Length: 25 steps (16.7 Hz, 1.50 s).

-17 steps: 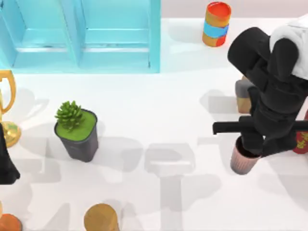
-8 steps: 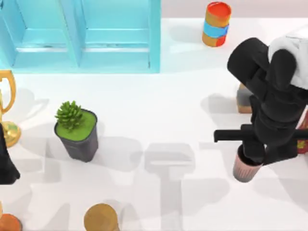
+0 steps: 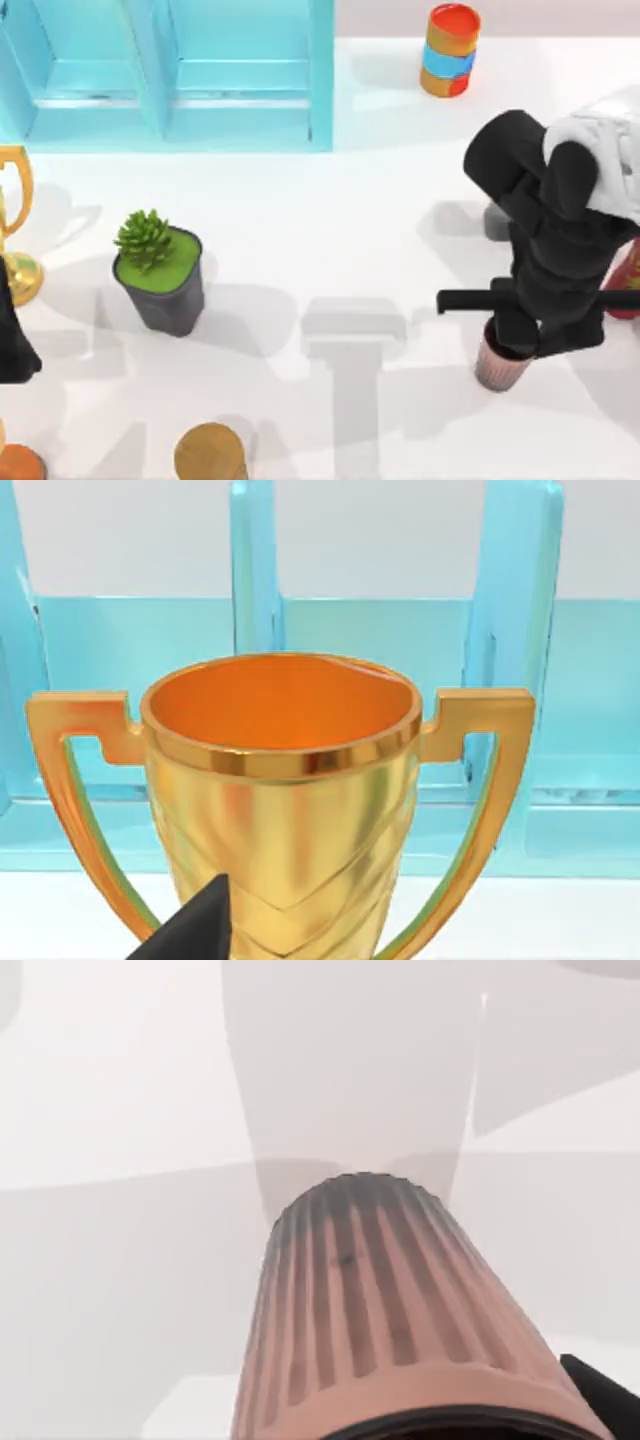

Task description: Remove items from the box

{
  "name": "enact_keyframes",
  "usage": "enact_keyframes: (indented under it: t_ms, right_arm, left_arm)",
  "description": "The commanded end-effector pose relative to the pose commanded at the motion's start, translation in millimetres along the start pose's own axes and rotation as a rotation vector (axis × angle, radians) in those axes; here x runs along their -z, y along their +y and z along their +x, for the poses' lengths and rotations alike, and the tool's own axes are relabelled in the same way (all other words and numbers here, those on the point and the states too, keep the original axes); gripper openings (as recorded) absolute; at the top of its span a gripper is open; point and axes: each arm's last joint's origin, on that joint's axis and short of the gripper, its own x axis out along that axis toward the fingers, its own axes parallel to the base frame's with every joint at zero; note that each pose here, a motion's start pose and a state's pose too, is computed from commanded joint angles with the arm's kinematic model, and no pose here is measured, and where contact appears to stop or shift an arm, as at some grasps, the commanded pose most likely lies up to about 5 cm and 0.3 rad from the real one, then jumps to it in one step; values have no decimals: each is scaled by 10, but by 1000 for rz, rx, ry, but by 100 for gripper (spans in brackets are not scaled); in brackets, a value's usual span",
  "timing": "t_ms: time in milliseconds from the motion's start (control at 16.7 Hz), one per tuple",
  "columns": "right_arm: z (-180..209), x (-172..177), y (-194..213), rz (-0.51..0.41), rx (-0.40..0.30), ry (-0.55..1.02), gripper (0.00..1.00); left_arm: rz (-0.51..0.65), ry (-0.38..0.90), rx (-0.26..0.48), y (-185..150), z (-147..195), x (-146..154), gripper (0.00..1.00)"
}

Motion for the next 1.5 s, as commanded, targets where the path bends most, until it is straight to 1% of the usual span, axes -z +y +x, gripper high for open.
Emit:
enact_keyframes:
  t_ms: [120,300,1080,1140,1500]
  right_arm:
    - [65,8,8,-1,3,4,0]
    - [65,8,8,-1,3,4,0]
    - [65,8,8,-1,3,4,98]
    - [65,8,8,-1,3,4,100]
    - [65,8,8,-1,3,4,100]
  left_arm:
    - [0,0,0,0,0,0,100]
    - [0,0,0,0,0,0,100]
    - [0,0,0,0,0,0,100]
    - [0,0,0,0,0,0,100]
    - [0,0,0,0,0,0,100]
